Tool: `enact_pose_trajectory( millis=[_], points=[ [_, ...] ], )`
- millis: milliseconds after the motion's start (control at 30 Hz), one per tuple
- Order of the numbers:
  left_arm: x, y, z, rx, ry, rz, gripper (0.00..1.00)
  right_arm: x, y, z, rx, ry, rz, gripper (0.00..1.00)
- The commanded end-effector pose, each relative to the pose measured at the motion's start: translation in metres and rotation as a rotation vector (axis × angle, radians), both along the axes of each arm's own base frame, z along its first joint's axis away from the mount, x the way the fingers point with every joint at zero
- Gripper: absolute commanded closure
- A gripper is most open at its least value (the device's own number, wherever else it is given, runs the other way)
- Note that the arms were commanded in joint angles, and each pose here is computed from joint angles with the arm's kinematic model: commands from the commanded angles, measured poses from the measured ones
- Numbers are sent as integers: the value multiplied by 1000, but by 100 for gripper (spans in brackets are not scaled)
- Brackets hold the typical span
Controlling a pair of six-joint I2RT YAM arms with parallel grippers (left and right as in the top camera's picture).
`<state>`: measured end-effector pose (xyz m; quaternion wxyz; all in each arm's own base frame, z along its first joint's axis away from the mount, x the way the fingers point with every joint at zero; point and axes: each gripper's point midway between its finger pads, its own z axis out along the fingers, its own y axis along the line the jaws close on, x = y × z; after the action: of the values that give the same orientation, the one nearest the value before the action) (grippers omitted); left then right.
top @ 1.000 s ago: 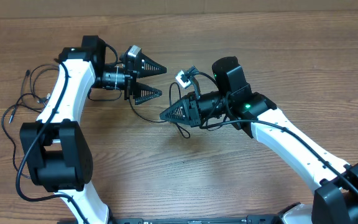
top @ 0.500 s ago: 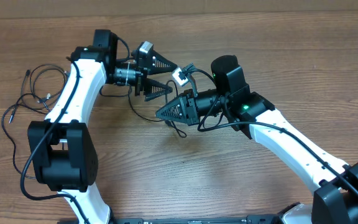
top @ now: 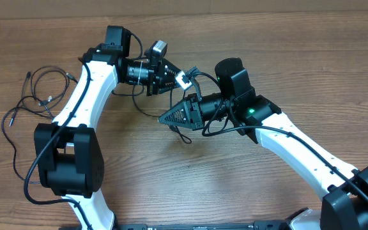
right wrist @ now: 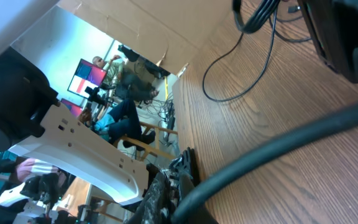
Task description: Untangle cables
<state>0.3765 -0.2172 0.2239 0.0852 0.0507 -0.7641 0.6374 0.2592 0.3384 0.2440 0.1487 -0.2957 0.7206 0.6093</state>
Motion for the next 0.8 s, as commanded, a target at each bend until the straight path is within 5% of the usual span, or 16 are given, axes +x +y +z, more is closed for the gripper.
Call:
enact_pose_trajectory(
  millis=[0, 133, 200, 333, 400, 633, 767],
  points=[
    [7, 4, -16, 74, 1, 27, 91, -2, 2, 7, 12, -7, 19, 96],
    [23, 20, -35, 190, -58, 92, 96, 4, -1, -7, -50, 31, -37, 94],
    [38, 37, -47, 278, -129, 139, 96, 11, -5, -22, -121, 62, -103, 84],
    [58, 81, -62, 406, -177, 239, 96, 28, -29, -72, -372, 130, -305, 43],
    [66, 109, -55, 414, -189, 295, 96, 36, -62, -109, -596, 150, -459, 31],
    [72, 208, 4, 587, -329, 476, 96, 32, -161, -158, -1096, 197, -802, 25],
    [68, 275, 55, 793, -413, 635, 96, 32, -176, -160, -1150, 201, -844, 24]
  ],
)
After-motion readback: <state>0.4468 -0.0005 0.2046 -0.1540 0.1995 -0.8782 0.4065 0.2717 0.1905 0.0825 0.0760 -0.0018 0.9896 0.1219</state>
